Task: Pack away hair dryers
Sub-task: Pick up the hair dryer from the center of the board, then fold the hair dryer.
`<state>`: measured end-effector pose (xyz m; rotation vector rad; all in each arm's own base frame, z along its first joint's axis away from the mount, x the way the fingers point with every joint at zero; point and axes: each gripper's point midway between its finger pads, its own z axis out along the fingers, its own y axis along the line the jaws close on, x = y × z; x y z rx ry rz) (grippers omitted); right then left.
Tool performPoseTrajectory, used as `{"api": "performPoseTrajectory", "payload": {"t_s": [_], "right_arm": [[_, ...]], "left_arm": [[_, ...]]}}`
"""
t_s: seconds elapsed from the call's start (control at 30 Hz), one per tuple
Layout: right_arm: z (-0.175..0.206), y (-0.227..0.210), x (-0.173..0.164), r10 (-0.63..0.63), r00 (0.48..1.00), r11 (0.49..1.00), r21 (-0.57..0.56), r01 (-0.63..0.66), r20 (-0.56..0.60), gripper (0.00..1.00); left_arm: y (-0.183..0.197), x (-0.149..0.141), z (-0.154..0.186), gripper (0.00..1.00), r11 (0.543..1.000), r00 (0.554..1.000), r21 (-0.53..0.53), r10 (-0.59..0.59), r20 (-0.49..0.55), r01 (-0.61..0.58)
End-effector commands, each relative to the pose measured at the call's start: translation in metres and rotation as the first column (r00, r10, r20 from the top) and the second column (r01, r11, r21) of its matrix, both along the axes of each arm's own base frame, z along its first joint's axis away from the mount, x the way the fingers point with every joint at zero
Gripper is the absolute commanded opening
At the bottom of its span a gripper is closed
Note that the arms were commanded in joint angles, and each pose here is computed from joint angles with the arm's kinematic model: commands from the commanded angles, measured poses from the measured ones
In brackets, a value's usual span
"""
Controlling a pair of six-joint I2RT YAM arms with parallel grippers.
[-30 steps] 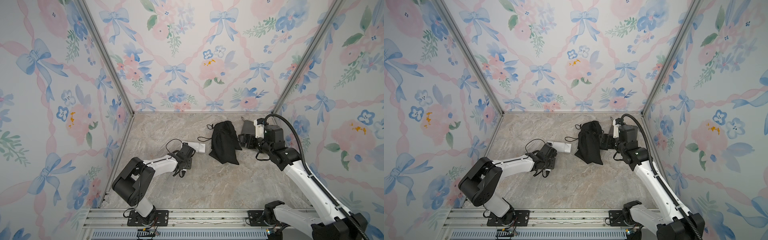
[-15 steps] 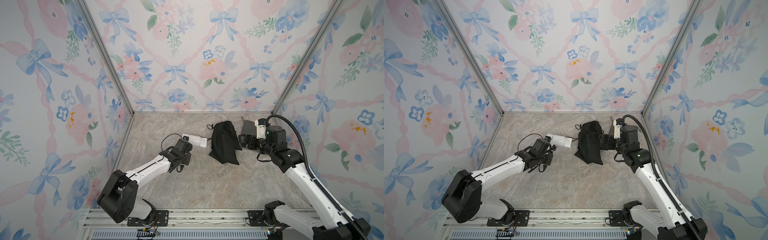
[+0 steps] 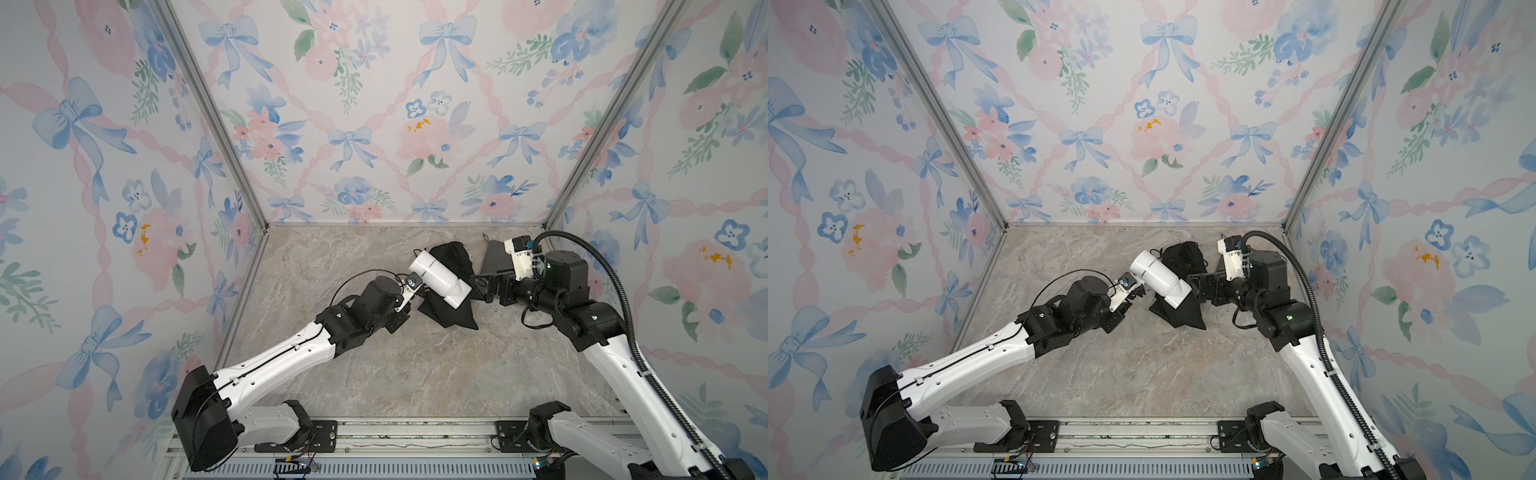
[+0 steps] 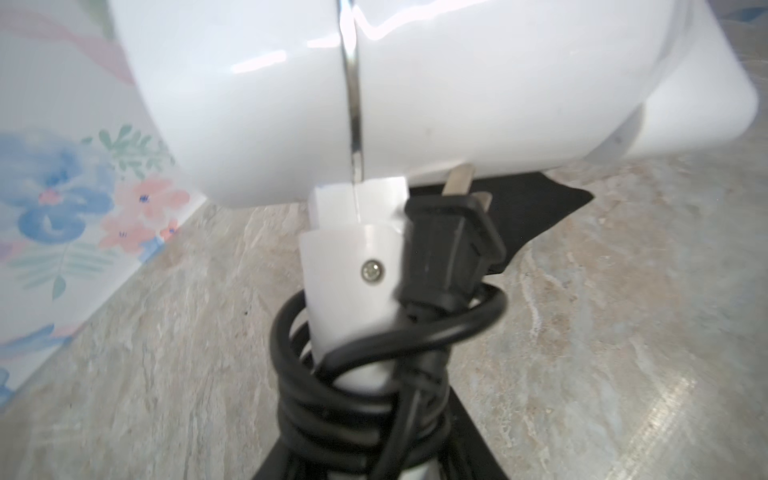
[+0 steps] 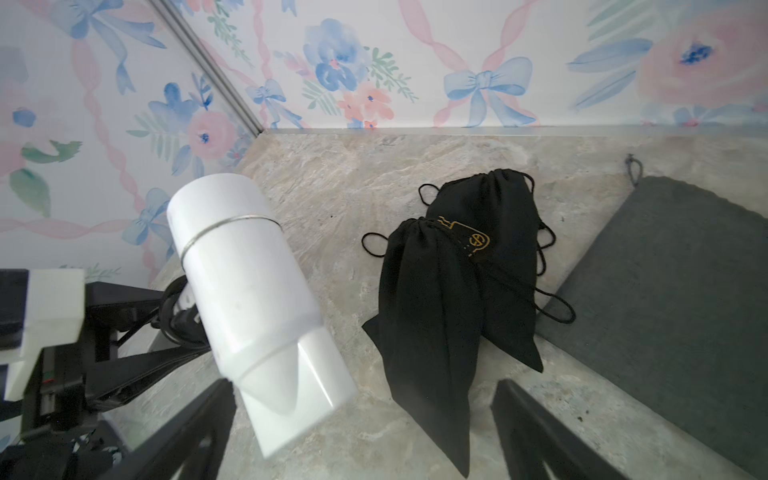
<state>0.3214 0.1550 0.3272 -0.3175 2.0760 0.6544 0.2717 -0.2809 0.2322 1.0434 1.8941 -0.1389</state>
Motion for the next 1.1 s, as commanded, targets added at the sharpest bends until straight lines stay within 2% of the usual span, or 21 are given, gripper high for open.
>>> {"api": "performPoseTrajectory", "payload": {"t_s": [0.0,0.17,0.27,0.37,0.6,0.83,1.07], "right_arm": [[0.013,0.01,-0.016,0.123,0.992,0.992,0.021,-0.124,0.007,0.99],[0.045,-0.003,-0.027,0.136,0.989,0.984,0.109,-0.142,0.058,1.0],[0.055,-0.01,-0.032,0.136,0.988,0.981,0.127,-0.145,0.078,0.99],[0.053,-0.013,-0.038,0.144,0.986,0.983,0.102,-0.152,0.081,0.99],[0.055,-0.009,-0.037,0.206,0.976,0.967,0.139,-0.215,0.075,0.98],[0.062,0.004,-0.029,0.287,0.955,0.935,0.194,-0.296,0.074,0.97],[0.057,0.013,-0.018,0.323,0.946,0.926,0.195,-0.323,0.036,0.99]], "left_arm": [[-0.029,0.002,0.036,0.24,0.996,0.987,0.004,-0.085,0.136,0.085],[-0.07,-0.017,0.05,0.24,0.981,0.962,0.044,-0.194,0.191,0.189],[-0.082,-0.018,0.057,0.24,0.976,0.949,0.063,-0.217,0.228,0.208],[-0.087,-0.018,0.068,0.23,0.974,0.933,0.065,-0.226,0.281,0.217],[-0.086,-0.02,0.105,0.24,0.972,0.891,0.023,-0.223,0.395,0.234],[-0.091,-0.029,0.12,0.25,0.963,0.873,0.001,-0.245,0.422,0.269],[-0.094,-0.032,0.122,0.26,0.958,0.867,-0.001,-0.261,0.424,0.288]]}}
